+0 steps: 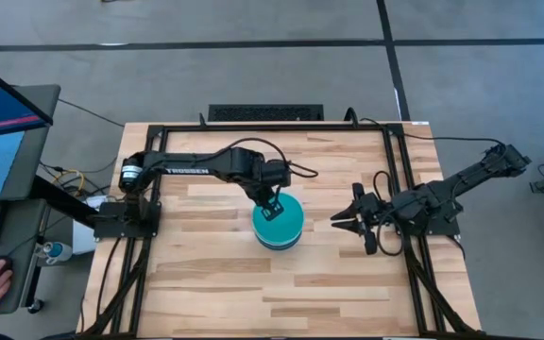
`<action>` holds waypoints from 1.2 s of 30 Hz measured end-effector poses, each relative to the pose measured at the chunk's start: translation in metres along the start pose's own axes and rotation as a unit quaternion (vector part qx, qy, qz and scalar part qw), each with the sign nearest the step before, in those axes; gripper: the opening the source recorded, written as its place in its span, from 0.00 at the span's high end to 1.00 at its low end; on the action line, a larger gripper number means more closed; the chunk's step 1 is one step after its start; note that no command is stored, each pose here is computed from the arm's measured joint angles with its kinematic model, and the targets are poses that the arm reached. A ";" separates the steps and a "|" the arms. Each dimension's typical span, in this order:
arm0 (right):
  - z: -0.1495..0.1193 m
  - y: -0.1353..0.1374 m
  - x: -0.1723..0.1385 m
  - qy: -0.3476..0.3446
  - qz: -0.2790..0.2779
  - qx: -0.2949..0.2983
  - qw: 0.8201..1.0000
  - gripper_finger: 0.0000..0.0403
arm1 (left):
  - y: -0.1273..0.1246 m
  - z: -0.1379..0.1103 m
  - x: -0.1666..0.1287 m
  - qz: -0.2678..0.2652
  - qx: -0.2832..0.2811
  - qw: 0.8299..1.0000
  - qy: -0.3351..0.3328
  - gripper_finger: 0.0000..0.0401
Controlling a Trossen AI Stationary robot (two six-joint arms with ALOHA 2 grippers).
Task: Nest bowls inside each other
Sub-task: Stack the blue bowl on the white bowl, then return to Home Position
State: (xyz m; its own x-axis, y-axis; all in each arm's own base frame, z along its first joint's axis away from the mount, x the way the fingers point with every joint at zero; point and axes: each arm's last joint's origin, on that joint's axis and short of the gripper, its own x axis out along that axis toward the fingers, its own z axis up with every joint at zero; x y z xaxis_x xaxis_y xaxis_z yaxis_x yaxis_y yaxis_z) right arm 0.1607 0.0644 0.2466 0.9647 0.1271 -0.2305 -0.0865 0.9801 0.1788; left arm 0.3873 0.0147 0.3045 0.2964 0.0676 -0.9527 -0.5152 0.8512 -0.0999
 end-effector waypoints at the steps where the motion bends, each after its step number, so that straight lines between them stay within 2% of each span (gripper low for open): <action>1: 0.000 0.000 0.000 -0.001 0.001 0.003 1.000 0.75 | 0.000 0.000 0.000 -0.001 0.003 1.000 0.000 1.00; 7: 0.000 0.000 0.000 -0.001 0.001 0.003 1.000 0.75 | 0.001 0.002 0.000 -0.033 0.016 0.999 0.013 0.91; 14: 0.001 0.000 0.000 -0.003 0.002 0.004 1.000 0.75 | 0.002 0.005 0.005 -0.032 0.027 0.999 0.011 0.83; 22: 0.001 0.001 0.000 -0.004 0.002 0.009 1.000 0.75 | -0.005 0.016 0.009 -0.062 0.044 0.996 -0.042 0.82; 30: 0.001 0.001 0.000 -0.002 0.004 0.018 1.000 0.75 | -0.003 0.013 0.006 -0.056 0.036 0.997 -0.030 0.82; 36: 0.001 0.001 0.000 -0.002 0.004 0.018 1.000 0.75 | -0.001 0.014 0.004 -0.037 0.055 0.997 -0.041 0.82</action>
State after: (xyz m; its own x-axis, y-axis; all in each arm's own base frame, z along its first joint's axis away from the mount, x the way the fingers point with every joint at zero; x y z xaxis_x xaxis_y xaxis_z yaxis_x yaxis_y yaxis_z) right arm 0.1606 0.0649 0.2473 0.9653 0.1341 -0.2242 -0.0852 0.9729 0.2151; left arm 0.4000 0.0212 0.3044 0.3976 0.0422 -0.9166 -0.3998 0.9071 -0.1316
